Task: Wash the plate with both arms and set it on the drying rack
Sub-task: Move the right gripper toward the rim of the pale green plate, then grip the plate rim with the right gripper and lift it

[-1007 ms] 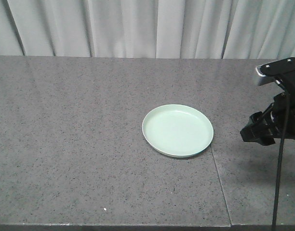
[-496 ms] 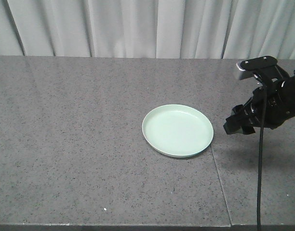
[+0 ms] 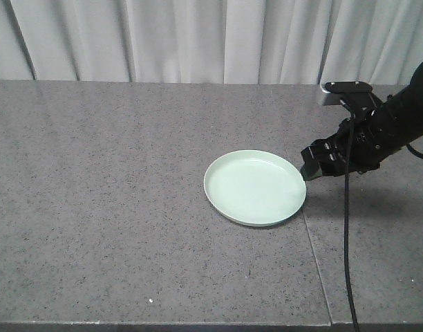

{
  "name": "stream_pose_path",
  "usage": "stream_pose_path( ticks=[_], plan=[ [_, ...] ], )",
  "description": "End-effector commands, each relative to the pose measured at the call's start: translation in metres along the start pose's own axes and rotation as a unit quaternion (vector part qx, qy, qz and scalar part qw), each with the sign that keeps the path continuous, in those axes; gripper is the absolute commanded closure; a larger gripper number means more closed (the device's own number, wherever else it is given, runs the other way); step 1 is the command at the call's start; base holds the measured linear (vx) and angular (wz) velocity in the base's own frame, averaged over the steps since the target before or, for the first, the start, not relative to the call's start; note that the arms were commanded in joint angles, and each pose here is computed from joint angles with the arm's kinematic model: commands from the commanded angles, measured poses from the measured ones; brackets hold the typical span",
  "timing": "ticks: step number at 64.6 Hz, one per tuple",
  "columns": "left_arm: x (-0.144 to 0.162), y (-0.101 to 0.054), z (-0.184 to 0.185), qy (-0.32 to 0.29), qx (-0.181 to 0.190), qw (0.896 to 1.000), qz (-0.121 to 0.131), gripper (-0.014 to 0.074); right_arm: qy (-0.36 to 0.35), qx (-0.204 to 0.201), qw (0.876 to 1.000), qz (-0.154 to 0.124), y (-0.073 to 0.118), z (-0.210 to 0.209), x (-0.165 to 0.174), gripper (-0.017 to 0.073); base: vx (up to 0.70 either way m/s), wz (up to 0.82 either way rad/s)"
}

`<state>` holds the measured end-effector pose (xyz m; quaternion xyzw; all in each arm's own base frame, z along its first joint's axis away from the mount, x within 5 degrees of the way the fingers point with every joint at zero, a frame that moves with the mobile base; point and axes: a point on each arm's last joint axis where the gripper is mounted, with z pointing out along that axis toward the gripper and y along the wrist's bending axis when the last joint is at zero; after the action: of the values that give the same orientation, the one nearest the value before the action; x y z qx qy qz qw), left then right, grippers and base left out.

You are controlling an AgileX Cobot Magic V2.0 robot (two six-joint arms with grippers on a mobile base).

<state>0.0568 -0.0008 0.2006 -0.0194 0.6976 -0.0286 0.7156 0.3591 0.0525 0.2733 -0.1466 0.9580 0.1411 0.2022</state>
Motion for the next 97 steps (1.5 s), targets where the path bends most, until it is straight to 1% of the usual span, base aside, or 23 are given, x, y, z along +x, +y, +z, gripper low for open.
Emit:
stream_pose_path(
  ticks=[1, 17, 30, 38, 52, 59, 71, 75, 88, 97],
  plan=[
    [-0.017, -0.001, -0.003, -0.059, 0.006, 0.998, -0.005, 0.0600, -0.047, -0.007, 0.999, 0.006, 0.004, -0.013, -0.015, 0.0099, 0.00, 0.00],
    [-0.017, -0.001, -0.003, -0.059, 0.006, 0.998, -0.005, 0.0600, -0.036, -0.009, 0.999, 0.024, -0.005, 0.009, -0.028, 0.0099, 0.00, 0.00],
    [-0.017, -0.001, -0.003, -0.059, 0.006, 0.998, -0.005, 0.0600, -0.022, -0.014, 0.999, 0.032, -0.011, 0.026, -0.031, 0.0107, 0.00, 0.00],
    [-0.017, -0.001, -0.003, -0.059, 0.006, 0.998, -0.005, 0.0600, -0.017, -0.021, 0.999, 0.042, -0.013, 0.037, -0.032, 0.0106, 0.00, 0.00],
    [-0.017, -0.001, -0.003, -0.059, 0.006, 0.998, -0.005, 0.0600, -0.007, -0.023, 0.999, 0.047, -0.017, 0.048, -0.031, 0.0118, 0.00, 0.00],
    [-0.017, -0.001, -0.003, -0.059, 0.006, 0.998, -0.005, 0.0600, -0.004, -0.023, 0.999, 0.047, -0.017, 0.050, -0.031, 0.0175, 0.00, 0.00],
    [-0.017, -0.001, -0.003, -0.059, 0.006, 0.998, -0.005, 0.0600, 0.003, -0.025, 0.999, 0.048, -0.018, 0.054, -0.030, 0.0314, 0.00, 0.00],
    [-0.017, -0.001, -0.003, -0.059, 0.006, 0.998, -0.005, 0.0600, 0.007, -0.026, 0.998, 0.049, -0.019, 0.056, -0.029, 0.0331, 0.00, 0.00],
    [-0.017, -0.001, -0.003, -0.059, 0.006, 0.998, -0.005, 0.0600, 0.013, -0.028, 0.998, 0.053, -0.019, 0.059, -0.028, 0.0340, 0.00, 0.00],
    [-0.017, -0.001, -0.003, -0.059, 0.006, 0.998, -0.005, 0.0600, 0.015, -0.029, 0.998, 0.056, -0.019, 0.059, -0.028, 0.0418, 0.00, 0.00]
  ],
)
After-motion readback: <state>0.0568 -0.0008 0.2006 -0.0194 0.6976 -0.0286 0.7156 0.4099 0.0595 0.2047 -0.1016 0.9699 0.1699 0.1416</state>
